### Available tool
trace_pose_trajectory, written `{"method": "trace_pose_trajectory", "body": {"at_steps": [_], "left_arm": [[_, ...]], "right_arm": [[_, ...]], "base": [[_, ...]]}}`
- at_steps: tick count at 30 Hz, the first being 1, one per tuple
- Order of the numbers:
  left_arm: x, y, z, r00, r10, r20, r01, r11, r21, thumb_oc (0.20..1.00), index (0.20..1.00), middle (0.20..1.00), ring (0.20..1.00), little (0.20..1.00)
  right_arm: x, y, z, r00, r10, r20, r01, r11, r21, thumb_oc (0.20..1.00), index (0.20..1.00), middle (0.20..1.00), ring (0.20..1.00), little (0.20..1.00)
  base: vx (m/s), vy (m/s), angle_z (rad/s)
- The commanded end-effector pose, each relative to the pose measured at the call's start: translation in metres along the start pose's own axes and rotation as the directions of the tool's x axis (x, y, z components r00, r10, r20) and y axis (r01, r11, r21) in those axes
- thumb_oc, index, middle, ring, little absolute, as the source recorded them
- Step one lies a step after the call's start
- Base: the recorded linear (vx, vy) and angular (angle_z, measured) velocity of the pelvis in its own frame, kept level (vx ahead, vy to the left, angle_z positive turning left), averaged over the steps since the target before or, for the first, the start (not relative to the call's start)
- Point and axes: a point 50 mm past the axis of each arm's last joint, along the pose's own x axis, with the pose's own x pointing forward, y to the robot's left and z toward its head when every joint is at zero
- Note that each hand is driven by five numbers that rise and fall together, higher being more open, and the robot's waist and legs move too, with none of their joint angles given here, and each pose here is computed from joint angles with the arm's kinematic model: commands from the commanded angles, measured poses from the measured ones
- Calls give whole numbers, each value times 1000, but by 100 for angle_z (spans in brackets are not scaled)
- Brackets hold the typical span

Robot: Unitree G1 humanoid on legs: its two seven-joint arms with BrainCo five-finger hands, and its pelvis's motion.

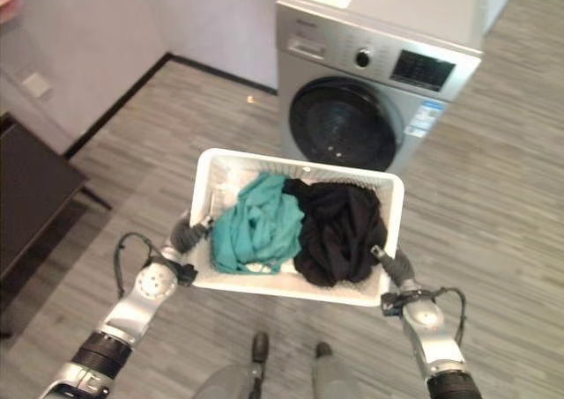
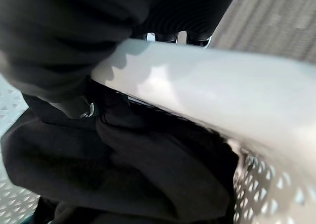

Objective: Grab the laundry basket,head to the washer,open it,put in the laundry and shut it.

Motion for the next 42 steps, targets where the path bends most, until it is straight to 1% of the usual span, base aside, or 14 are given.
{"method": "trace_pose_trajectory", "body": {"at_steps": [1, 5, 9, 11, 16, 18, 19, 23, 27, 30, 33, 37, 39, 42], "left_arm": [[10, 67, 5, 965, 257, 55, -259, 965, 45, 200, 200, 200, 200, 200], [21, 54, 8, 969, 244, 44, -245, 969, 32, 200, 200, 200, 200, 200], [12, 44, -11, 978, 210, -21, -209, 977, 38, 200, 200, 200, 200, 200], [11, 40, -16, 978, 201, -50, -199, 979, 40, 200, 200, 200, 200, 200], [9, 47, -25, 954, 284, -95, -284, 959, 15, 200, 200, 200, 200, 200], [4, 54, -28, 936, 340, -88, -337, 940, 47, 200, 200, 200, 200, 200], [-5, 58, -34, 920, 382, -84, -376, 923, 82, 200, 200, 200, 200, 200], [-20, 54, -47, 919, 381, -101, -371, 922, 109, 200, 200, 200, 200, 200], [-36, 34, -61, 929, 326, -173, -322, 945, 50, 200, 200, 200, 200, 200], [-31, 20, -54, 959, 243, -148, -239, 970, 42, 200, 200, 200, 200, 200], [-30, 13, -52, 967, 212, -139, -206, 977, 56, 200, 200, 200, 200, 200], [-38, 6, -59, 970, 182, -160, -170, 982, 82, 200, 200, 200, 200, 200], [-43, 14, -61, 965, 208, -162, -193, 976, 105, 200, 200, 200, 200, 200], [-43, 34, -53, 949, 295, -113, -282, 952, 123, 200, 200, 200, 200, 200]], "right_arm": [[-5, -67, 12, 972, -229, 60, 232, 970, -67, 200, 200, 200, 200, 200], [-9, -66, 2, 969, -247, 27, 249, 967, -55, 200, 200, 200, 200, 200], [-15, -54, -17, 976, -213, -40, 210, 975, -67, 200, 200, 200, 200, 200], [-20, -58, -24, 971, -227, -71, 222, 973, -67, 200, 200, 200, 200, 200], [-15, -54, -29, 966, -242, -94, 231, 966, -119, 200, 200, 200, 200, 200], [-18, -48, -39, 968, -215, -129, 194, 968, -156, 200, 200, 200, 200, 200], [-24, -38, -55, 966, -177, -189, 146, 976, -163, 200, 200, 200, 200, 200], [-35, -26, -76, 955, -127, -266, 83, 982, -171, 200, 200, 200, 200, 200], [-46, -10, -94, 938, -62, -341, 16, 990, -137, 200, 200, 200, 200, 200], [-49, 0, -104, 920, -29, -391, -17, 993, -114, 200, 200, 200, 200, 200], [-49, 14, -111, 909, 11, -418, -52, 995, -88, 200, 200, 200, 200, 200], [-48, 20, -110, 912, 30, -408, -68, 995, -79, 200, 200, 200, 200, 200], [-44, 16, -101, 929, 23, -369, -60, 994, -90, 200, 200, 200, 200, 200], [-33, 3, -64, 979, 5, -204, -33, 990, -135, 200, 200, 200, 200, 200]], "base": [[572, -30, -13], [386, -61, 31], [509, -171, 14], [369, -325, 1], [189, -56, -63], [270, 190, -97], [323, 260, -106], [120, 182, -150], [-100, 245, -94], [-331, 143, -65], [-287, 12, 17], [-193, -129, 28], [-234, -174, 30], [-278, -210, 31]]}}
